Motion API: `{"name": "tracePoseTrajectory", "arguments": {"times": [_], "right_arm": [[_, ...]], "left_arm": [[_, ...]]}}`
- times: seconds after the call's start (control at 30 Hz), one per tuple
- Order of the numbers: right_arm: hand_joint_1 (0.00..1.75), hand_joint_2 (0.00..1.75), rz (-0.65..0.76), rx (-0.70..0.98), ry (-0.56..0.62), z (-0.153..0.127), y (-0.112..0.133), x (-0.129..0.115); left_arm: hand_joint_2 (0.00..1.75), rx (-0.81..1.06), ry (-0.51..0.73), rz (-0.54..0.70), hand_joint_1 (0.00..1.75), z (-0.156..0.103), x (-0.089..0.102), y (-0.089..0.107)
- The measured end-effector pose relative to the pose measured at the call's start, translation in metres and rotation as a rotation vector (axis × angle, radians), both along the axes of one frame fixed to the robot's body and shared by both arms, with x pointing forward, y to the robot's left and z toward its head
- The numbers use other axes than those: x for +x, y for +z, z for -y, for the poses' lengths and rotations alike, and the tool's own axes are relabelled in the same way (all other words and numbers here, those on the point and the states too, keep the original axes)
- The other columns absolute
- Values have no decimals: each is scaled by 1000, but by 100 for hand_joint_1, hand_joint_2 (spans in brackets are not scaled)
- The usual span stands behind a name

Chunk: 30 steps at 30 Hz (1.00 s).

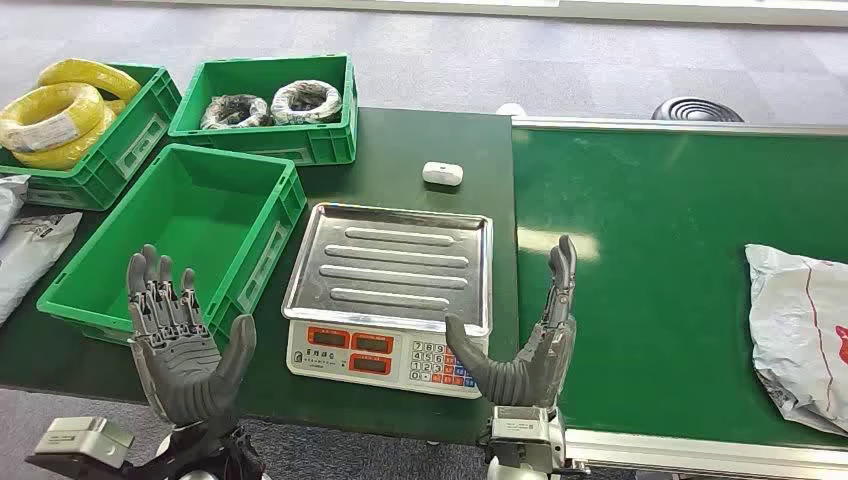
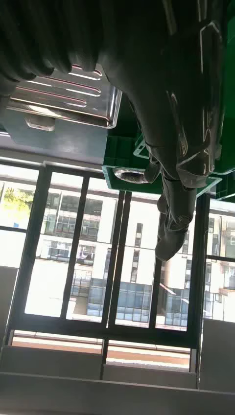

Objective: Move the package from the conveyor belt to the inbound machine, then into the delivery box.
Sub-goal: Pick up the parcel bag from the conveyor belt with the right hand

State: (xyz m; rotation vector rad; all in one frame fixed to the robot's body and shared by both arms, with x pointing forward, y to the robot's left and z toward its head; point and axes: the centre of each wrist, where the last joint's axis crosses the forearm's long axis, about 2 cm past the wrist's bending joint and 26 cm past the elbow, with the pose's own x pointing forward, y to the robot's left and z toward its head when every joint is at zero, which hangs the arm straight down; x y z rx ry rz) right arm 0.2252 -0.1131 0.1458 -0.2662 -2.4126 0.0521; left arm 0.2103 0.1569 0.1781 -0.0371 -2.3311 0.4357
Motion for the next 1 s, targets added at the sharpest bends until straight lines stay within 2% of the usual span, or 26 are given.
{"name": "tracePoseTrajectory", "arguments": {"times": [0.27, 0.33, 0.4, 0.5, 0.67, 0.77, 0.83, 1.0], "right_arm": [[0, 175, 22, -71, -21, 3, 0, 3], [0, 175, 68, -160, -79, 7, 4, 7], [0, 175, 108, -276, -204, 22, 12, 16], [0, 175, 91, -367, -453, 66, 25, 31], [0, 175, 3, -489, -771, 128, 32, 41], [0, 175, -179, -588, -974, 179, 23, 60], [0, 175, -335, -619, -1061, 220, 13, 79], [0, 175, -676, -658, -1135, 320, -6, 123]], "left_arm": [[175, -3, 2, -9, 0, 0, -1, -2], [175, -10, -1, -18, 0, 1, -2, -3], [175, -18, -6, -34, 0, 2, -2, -6], [175, -25, -10, -65, 0, 4, -2, -13], [175, -28, -28, -91, 0, 7, 0, -20], [175, -38, -36, -97, 0, 6, 3, -22], [175, -43, -35, -97, 0, 3, 5, -23], [175, -54, -17, -93, 0, -3, 11, -23]]}}
